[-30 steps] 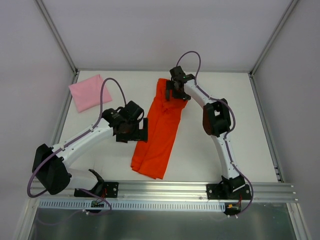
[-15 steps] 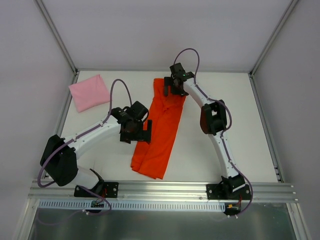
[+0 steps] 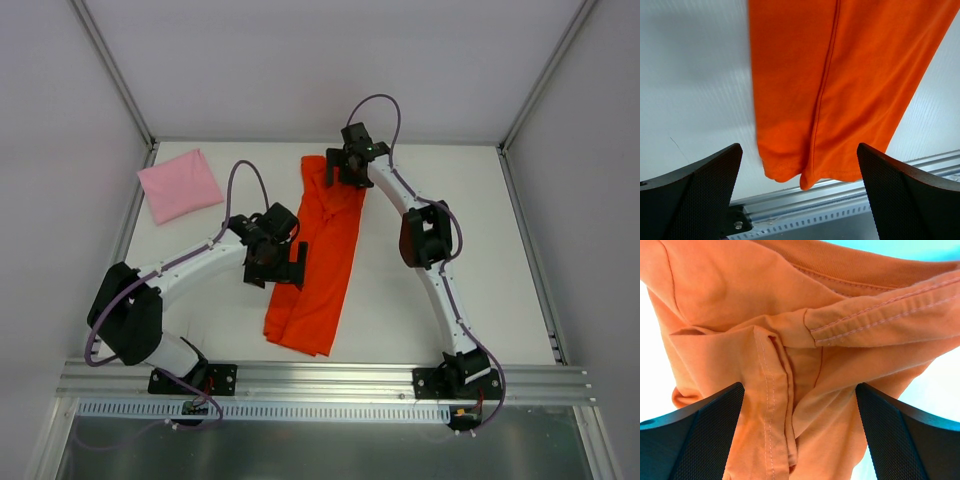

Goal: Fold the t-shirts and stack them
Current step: Rotate the tshirt 90 degrees, then grab the bottom of the folded rectangular tshirt with both arms

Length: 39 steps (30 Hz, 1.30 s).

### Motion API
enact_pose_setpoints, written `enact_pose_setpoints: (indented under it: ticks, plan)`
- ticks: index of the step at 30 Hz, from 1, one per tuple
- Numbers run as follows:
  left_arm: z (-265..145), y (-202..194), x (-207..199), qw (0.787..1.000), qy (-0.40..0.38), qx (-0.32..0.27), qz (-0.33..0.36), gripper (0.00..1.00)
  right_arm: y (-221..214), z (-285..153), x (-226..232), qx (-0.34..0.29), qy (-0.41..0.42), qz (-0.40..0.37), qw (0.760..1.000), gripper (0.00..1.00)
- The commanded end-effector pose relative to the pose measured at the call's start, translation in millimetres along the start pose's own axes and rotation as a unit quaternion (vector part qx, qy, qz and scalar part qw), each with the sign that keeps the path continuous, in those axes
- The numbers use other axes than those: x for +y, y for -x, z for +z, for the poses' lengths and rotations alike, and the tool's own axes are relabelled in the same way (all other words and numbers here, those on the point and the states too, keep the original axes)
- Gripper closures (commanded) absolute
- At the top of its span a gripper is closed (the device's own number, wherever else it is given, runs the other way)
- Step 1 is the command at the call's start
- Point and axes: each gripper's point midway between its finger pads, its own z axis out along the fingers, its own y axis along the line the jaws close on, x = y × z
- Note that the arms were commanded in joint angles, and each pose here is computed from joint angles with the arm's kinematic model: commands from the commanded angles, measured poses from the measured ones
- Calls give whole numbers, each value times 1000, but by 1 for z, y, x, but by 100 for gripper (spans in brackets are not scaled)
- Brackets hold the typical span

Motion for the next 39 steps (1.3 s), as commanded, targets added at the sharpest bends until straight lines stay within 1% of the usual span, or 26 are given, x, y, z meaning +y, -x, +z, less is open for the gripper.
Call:
enact_pose_setpoints:
  ticks: [1,2,4,5,6,9,10,11,12,13,15,16,18,19,20,21,22,23,26,29,32,34,35,36,37,39]
  plan:
    - [1,0,10,1000,-2,-7,-9,1,61,-53,26,-95,41,9,995,3]
    - [1,1,10,1000,-9,-9,-14,1,82,-84,33,-126,51,4,991,3]
    - [3,1,11,999,-26,-19,-27,1,94,-116,36,-146,59,-10,987,3]
    - [3,3,13,999,-34,-23,-36,1,93,-132,42,-143,76,-14,987,4]
    - [4,2,11,998,-46,-20,-39,1,104,-169,46,-164,87,-15,982,4]
    - [7,6,10,995,-80,-24,-54,1,80,-195,39,-140,79,-18,987,3]
    - [9,4,11,994,-88,-21,-57,1,65,-210,31,-129,69,-14,989,4]
    - [9,9,11,993,-98,-27,-61,1,48,-216,25,-107,60,5,992,3]
    - [8,10,9,992,-106,-28,-60,1,42,-242,25,-112,67,14,991,3]
    - [8,11,9,992,-108,-30,-59,1,-1,-225,14,-55,53,25,997,3]
    - [5,12,8,991,-119,-31,-58,1,-41,-228,18,-27,69,51,996,3]
    - [5,12,7,990,-123,-31,-59,1,-83,-231,3,-3,48,60,997,3]
    - [2,13,8,988,-132,-35,-69,1,-120,-233,3,14,55,97,994,3]
    - [1,15,9,987,-134,-38,-74,1,-156,-234,0,35,66,109,991,2]
    - [0,16,10,987,-135,-39,-79,1,-174,-235,0,49,70,143,986,1]
    - [-1,16,14,986,-133,-41,-88,1,-190,-236,0,61,75,152,984,0]
    - [-3,16,15,986,-132,-41,-89,1,-203,-237,3,65,85,153,982,4]
    - [-5,17,16,987,-130,-44,-87,1,-233,-238,1,84,82,153,981,5]
    - [-9,13,24,989,-110,-41,-92,1,-276,-237,6,122,96,149,977,9]
    - [-17,9,29,988,-104,-57,-97,1,-298,-235,18,142,110,150,972,16]
    - [-20,8,34,986,-107,-72,-105,1,-319,-231,28,151,112,149,971,19]
    - [-19,4,37,987,-104,-68,-106,1,-333,-229,46,156,127,169,965,22]
    - [-19,3,38,987,-103,-68,-104,1,-348,-225,47,167,122,174,963,23]
    - [-19,2,40,987,-98,-69,-104,1,-356,-225,59,168,135,169,962,23]
    - [-18,0,43,988,-91,-68,-104,1,-361,-224,64,174,132,185,958,23]
    - [-22,0,44,987,-93,-79,-100,1,-369,-222,76,171,138,181,959,23]
